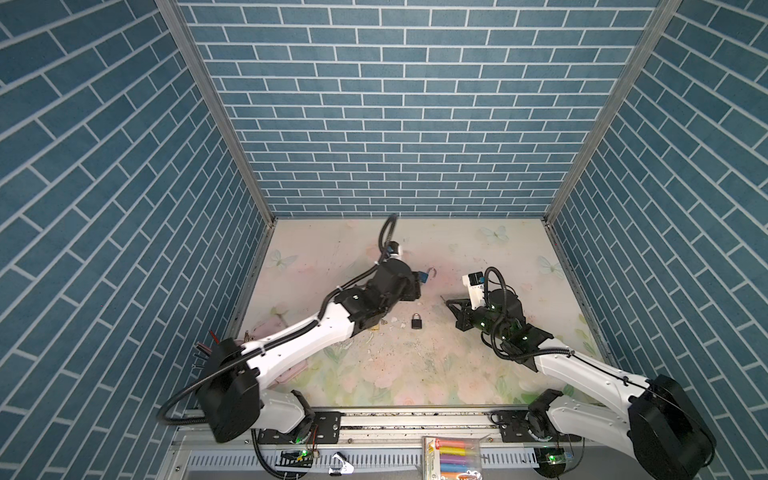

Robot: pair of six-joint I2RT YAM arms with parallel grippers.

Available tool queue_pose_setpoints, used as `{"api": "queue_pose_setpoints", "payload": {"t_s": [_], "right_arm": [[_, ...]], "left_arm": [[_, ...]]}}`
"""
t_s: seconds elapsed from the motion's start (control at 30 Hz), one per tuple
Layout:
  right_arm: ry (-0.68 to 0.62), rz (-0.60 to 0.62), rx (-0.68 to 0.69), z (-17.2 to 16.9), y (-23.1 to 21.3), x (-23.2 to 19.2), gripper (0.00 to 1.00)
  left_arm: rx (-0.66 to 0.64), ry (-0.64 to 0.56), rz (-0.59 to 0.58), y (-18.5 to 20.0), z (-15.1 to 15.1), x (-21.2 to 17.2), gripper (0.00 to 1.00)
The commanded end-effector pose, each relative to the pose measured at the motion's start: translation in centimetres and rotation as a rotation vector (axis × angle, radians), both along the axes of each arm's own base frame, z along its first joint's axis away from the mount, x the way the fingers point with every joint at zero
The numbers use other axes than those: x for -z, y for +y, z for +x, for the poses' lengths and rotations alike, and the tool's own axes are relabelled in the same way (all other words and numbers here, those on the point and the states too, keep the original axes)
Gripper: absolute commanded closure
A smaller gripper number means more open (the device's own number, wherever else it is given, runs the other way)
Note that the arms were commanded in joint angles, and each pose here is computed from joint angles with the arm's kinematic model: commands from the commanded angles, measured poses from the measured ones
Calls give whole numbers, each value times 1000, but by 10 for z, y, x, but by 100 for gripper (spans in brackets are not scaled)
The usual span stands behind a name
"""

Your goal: Lock with the key

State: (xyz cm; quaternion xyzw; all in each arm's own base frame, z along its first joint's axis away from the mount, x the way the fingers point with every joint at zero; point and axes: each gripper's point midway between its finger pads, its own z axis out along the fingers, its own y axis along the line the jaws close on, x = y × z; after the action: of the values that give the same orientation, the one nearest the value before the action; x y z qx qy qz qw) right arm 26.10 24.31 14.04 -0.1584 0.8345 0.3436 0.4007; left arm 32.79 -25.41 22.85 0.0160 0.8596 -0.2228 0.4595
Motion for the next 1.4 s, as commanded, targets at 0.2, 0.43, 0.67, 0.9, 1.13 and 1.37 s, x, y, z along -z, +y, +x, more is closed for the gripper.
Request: {"api": "queue_pose_setpoints", "payload": {"t_s": [0.2,0.43,0.67,0.9,1.13,1.37], "right_arm": [[177,25,-121,-4,32,23,100],[329,121,-175,-7,55,34,100],[397,101,-153,-7,70,38,100],[452,-1,-88,-8,88,53,100],[454,-158,-65,-9,96,75,100],[419,-366,-41,-8,105,91,100]], "left_arm": [[14,-235,-40,80,7,-14,13],[1,-206,16,94,14,4,13],[-134,-112,10,111,22,34,13],[-203,-30,36,119,29,48,13],[-220,-12,63,123,29,49,13],[-214,-43,26,124,25,42,13]]}}
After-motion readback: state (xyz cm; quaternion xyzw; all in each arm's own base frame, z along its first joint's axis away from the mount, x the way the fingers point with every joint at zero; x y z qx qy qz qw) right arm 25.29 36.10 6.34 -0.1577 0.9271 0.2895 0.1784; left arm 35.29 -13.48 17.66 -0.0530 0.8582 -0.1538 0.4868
